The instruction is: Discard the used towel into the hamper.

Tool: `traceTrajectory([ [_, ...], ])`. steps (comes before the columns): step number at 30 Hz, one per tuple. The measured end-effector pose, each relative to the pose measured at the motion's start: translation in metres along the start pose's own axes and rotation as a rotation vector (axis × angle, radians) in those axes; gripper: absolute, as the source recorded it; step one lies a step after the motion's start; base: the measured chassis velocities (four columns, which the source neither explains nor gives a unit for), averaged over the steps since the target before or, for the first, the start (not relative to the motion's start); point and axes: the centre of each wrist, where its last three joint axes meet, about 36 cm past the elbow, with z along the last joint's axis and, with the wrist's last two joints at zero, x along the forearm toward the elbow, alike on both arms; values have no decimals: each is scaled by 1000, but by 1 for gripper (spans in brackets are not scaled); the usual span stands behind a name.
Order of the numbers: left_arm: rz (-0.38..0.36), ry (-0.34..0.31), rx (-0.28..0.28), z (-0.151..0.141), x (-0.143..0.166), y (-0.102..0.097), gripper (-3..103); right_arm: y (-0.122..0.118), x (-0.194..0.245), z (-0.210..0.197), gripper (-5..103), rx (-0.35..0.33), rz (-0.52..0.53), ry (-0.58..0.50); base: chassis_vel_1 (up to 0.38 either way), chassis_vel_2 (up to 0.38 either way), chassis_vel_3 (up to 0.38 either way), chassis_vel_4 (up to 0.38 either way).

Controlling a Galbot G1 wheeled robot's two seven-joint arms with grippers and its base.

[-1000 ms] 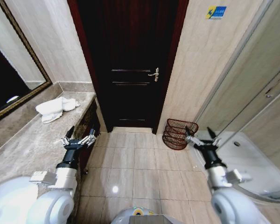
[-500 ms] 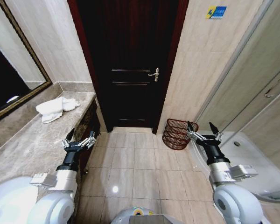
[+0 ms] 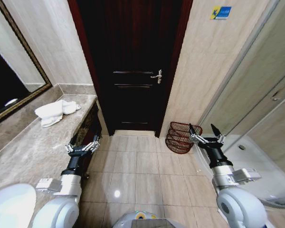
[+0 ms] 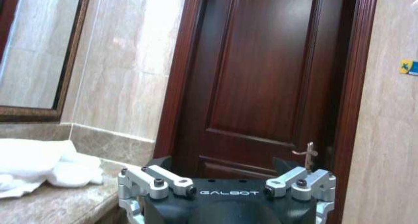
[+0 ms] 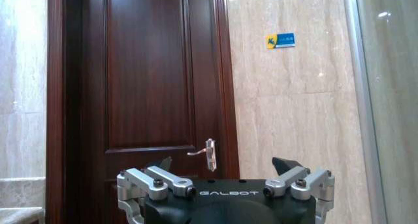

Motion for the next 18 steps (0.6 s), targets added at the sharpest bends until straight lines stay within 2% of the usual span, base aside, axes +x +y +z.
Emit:
traceTrajectory([
  [18,-6,-25,5,-2,1,1,100,-2,-1,2,100,5,-8,-12,-82,81,84,-83],
])
